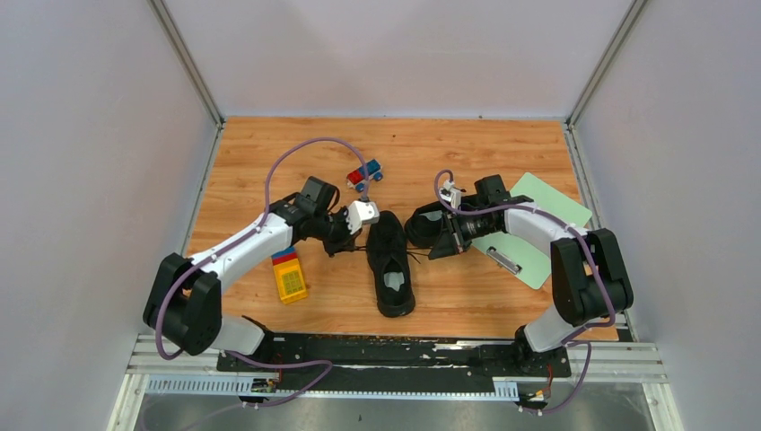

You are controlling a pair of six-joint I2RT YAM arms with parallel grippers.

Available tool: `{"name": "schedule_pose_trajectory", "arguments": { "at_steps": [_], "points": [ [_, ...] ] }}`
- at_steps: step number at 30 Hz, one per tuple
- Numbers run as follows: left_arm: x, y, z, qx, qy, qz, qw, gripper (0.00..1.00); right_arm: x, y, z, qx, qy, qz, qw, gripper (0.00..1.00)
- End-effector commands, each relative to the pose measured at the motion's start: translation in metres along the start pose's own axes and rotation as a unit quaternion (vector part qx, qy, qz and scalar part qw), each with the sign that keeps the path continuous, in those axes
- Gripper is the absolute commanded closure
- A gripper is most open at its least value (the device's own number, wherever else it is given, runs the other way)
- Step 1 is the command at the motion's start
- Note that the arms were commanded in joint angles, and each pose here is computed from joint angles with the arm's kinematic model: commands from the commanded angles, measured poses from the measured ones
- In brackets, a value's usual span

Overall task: Tie the shoes
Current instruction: Tie the shoelace on the shoe, then reset both arms

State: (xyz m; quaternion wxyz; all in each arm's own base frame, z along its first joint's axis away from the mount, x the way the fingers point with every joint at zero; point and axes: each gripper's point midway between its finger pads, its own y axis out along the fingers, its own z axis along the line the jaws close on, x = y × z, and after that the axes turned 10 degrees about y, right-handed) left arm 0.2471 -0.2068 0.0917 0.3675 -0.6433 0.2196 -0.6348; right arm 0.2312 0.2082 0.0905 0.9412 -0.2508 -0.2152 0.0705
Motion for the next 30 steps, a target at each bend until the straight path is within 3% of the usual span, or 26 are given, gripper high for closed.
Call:
{"name": "schedule_pose_trajectory", "arguments": {
  "at_steps": [1, 2, 4, 6, 7, 9, 10, 11, 16, 22, 26, 30],
  "points": [
    [-0.051, -0.02, 0.005, 0.019, -0.068, 0.097, 0.993, 1.0, -0.006, -0.008, -0.01, -0.02, 0.017, 0.001, 1.0, 1.0],
    [-0.046, -0.021, 0.0, 0.004, -0.066, 0.086, 0.994, 1.0, -0.004, -0.008, -0.002, -0.002, 0.006, -0.003, 1.0, 1.0],
    [-0.02, -0.024, -0.008, -0.025, -0.051, 0.03, 0.998, 0.82, 0.003, -0.011, 0.009, 0.009, -0.012, -0.012, 1.0, 0.87],
    [0.004, -0.032, -0.01, -0.031, -0.044, -0.016, 0.998, 0.51, 0.017, -0.018, 0.018, 0.003, -0.034, -0.027, 0.999, 0.66],
    [0.017, -0.037, -0.01, -0.038, -0.039, -0.037, 0.998, 0.13, 0.024, -0.022, 0.021, -0.006, -0.044, -0.034, 0.998, 0.51],
    [0.036, -0.049, -0.005, -0.03, -0.027, -0.059, 0.997, 0.02, 0.038, -0.033, 0.027, -0.033, -0.069, -0.048, 0.996, 0.29],
    [0.044, -0.056, 0.002, -0.014, -0.029, -0.059, 0.998, 0.01, 0.044, -0.039, 0.029, -0.051, -0.079, -0.055, 0.994, 0.04],
    [0.047, -0.06, 0.007, -0.001, -0.033, -0.057, 0.998, 0.0, 0.051, -0.046, 0.029, -0.075, -0.09, -0.063, 0.991, 0.01],
    [0.066, -0.114, 0.048, 0.116, -0.09, -0.055, 0.988, 0.0, 0.083, -0.1, 0.043, -0.189, -0.148, -0.131, 0.962, 0.0],
    [0.095, -0.2, 0.065, 0.256, -0.125, -0.085, 0.955, 0.0, 0.118, -0.178, 0.061, -0.296, -0.138, -0.253, 0.911, 0.0],
    [0.085, -0.205, 0.031, 0.227, -0.127, -0.086, 0.962, 0.0, 0.121, -0.199, 0.082, -0.297, -0.14, -0.289, 0.899, 0.0],
    [0.063, -0.203, 0.007, 0.226, -0.167, -0.093, 0.955, 0.0, 0.115, -0.202, 0.087, -0.296, -0.137, -0.298, 0.897, 0.0]
  ]
}}
